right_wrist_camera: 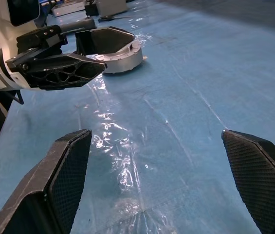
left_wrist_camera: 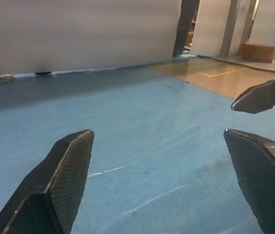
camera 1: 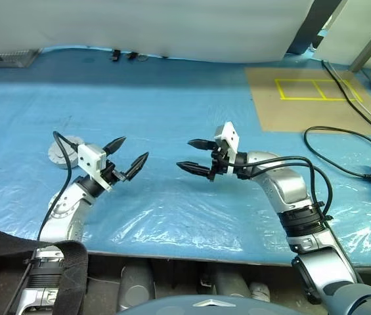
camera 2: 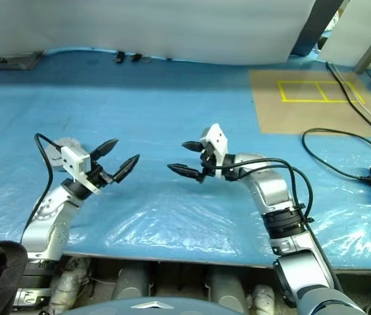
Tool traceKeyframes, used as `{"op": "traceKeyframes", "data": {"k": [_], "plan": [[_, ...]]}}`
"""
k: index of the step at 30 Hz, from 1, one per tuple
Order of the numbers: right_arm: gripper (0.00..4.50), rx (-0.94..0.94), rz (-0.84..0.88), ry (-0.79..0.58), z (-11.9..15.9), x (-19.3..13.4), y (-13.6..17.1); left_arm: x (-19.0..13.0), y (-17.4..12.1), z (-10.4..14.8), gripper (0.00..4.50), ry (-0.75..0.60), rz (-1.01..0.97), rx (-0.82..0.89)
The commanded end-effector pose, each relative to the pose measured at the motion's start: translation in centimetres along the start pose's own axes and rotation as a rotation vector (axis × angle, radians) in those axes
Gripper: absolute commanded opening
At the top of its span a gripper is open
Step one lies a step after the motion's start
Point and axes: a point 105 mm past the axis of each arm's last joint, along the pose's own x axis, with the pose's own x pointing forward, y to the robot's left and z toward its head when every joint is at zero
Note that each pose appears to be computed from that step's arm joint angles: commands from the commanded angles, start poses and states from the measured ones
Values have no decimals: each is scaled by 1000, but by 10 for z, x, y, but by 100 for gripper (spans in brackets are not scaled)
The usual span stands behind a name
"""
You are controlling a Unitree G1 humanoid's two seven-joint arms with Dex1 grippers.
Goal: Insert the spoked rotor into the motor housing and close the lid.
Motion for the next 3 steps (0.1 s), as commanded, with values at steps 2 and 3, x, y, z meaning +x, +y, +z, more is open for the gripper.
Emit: {"op": "traceKeyframes", "data": {"k": [2,3], "plan": [[446,-46,27,-26,11,2,4,1,-4,9,450,-22,-5,38],[446,-51,28,-27,12,3,4,2,-6,9,450,-28,-5,36]]}}
